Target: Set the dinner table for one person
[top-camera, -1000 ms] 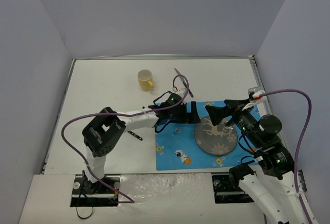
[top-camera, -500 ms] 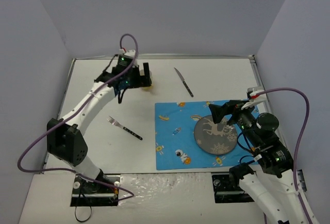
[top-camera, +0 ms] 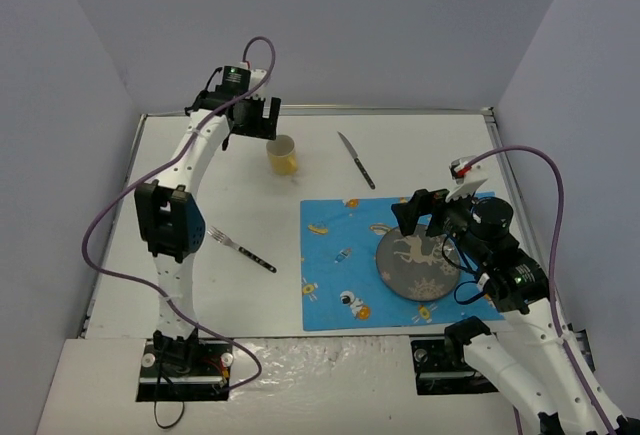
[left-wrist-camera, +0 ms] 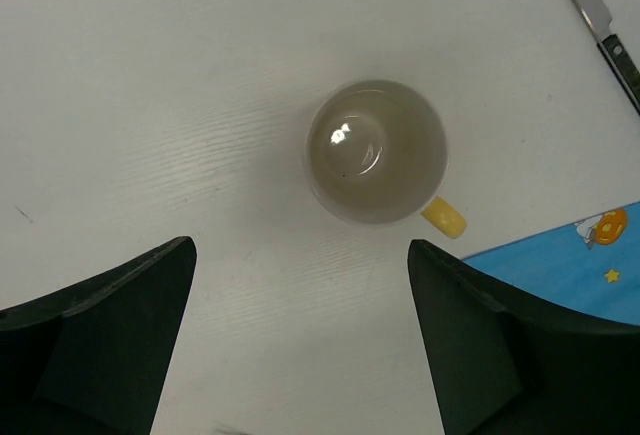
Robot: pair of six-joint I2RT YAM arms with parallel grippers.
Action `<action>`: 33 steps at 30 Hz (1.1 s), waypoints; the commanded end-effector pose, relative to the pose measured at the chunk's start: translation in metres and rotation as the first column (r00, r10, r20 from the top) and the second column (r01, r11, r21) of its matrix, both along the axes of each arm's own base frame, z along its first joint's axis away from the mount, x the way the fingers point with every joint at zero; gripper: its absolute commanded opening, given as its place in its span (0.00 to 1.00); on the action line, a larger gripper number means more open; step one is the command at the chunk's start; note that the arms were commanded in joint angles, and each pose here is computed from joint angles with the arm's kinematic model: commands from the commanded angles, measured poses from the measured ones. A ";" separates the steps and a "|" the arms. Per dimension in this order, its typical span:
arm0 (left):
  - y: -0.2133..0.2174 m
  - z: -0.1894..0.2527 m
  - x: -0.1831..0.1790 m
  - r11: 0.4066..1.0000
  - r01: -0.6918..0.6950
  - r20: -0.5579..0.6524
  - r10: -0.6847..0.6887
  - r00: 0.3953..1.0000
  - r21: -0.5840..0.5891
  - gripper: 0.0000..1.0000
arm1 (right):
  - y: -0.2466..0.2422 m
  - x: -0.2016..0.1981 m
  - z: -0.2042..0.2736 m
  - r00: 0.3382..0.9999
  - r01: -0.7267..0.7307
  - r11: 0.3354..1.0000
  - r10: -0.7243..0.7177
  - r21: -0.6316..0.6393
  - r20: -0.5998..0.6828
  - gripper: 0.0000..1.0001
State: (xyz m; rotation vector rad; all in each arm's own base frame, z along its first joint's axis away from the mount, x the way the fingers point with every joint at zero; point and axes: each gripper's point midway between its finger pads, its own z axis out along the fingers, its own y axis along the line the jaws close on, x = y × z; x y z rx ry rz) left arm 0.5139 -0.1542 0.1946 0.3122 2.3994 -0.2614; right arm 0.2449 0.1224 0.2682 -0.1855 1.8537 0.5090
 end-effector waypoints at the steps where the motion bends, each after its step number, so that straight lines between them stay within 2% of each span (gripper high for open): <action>1: 0.000 0.018 0.010 0.995 0.092 0.051 -0.093 0.994 0.028 0.75 | 0.008 0.007 0.013 0.998 -0.035 0.999 0.035 0.008 0.055 0.99; 12: -0.019 -0.014 0.037 0.990 0.138 0.041 -0.137 0.990 -0.020 0.54 | 0.010 0.009 0.008 0.998 -0.042 0.999 0.042 0.003 0.041 0.99; 18: -0.025 -0.017 0.049 0.988 0.149 0.061 -0.147 0.987 -0.032 0.49 | 0.010 0.010 0.004 0.999 -0.037 0.999 0.037 0.001 0.035 0.99; 27: -0.027 -0.032 0.057 0.988 0.149 0.046 -0.148 0.988 -0.031 0.28 | 0.009 0.009 0.003 0.999 -0.033 0.999 0.033 0.005 0.034 0.99; 31: -0.026 -0.037 0.057 0.989 0.146 0.034 -0.145 0.989 -0.028 0.24 | 0.010 0.009 0.003 0.999 -0.035 0.999 0.035 0.007 0.030 0.99; 33: -0.026 -0.036 0.056 0.989 0.147 0.036 -0.146 0.989 -0.029 0.17 | 0.011 0.010 0.001 0.999 -0.039 0.999 0.038 0.003 0.025 0.99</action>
